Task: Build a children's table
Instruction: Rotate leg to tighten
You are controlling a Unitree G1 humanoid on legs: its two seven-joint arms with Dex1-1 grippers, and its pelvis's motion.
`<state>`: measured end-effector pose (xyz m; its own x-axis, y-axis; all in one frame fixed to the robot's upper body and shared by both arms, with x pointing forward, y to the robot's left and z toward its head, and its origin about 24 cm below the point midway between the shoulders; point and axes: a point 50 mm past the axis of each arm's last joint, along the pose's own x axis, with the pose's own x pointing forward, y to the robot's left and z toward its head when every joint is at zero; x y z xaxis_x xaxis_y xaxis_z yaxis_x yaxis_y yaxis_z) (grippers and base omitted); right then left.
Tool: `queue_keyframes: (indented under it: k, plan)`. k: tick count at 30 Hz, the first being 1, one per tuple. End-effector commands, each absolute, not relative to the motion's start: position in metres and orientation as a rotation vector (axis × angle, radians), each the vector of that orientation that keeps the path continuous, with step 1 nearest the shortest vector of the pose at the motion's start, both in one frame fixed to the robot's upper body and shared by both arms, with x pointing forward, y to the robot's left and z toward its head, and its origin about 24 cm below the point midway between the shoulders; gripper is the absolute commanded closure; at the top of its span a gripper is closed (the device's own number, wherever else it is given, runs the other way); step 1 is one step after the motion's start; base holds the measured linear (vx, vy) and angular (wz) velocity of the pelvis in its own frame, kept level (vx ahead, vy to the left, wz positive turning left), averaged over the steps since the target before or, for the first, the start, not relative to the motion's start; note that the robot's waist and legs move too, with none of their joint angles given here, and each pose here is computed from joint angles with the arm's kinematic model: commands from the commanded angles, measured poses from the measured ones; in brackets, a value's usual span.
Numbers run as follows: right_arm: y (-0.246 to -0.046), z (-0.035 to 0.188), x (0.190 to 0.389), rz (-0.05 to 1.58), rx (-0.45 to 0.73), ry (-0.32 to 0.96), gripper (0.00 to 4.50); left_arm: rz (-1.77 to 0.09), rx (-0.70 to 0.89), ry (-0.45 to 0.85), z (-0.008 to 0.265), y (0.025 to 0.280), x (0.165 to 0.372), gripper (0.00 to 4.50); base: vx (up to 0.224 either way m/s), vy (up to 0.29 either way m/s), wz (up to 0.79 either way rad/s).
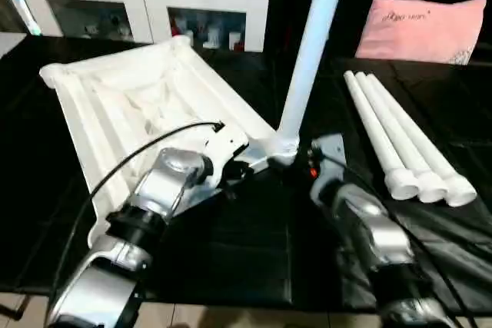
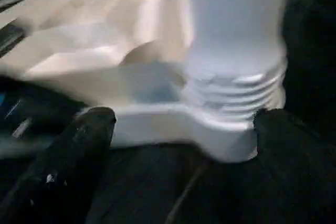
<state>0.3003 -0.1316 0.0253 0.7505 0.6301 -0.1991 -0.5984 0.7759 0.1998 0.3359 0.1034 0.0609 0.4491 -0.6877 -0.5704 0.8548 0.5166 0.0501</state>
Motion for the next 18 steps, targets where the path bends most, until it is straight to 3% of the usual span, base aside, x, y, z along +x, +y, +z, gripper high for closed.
queue_keyframes:
  k: [1, 10, 18]
  plan:
    - [-0.136, 0.026, 0.296, 0.727, 0.101, 0.264, 0.04, -1.057, 0.377, 0.470, 0.069, 0.098, 0.335, 4.50, 0.000, 0.000, 0.00]
    - [-0.160, 0.044, 0.292, 0.925, 0.030, 0.262, 0.04, -1.222, 0.454, 0.509, 0.063, 0.116, 0.325, 4.50, 0.000, 0.000, 0.00]
    - [-0.164, 0.052, 0.290, 1.133, -0.069, 0.304, 0.04, -1.430, 0.498, 0.514, 0.065, 0.126, 0.315, 4.50, 0.000, 0.000, 0.00]
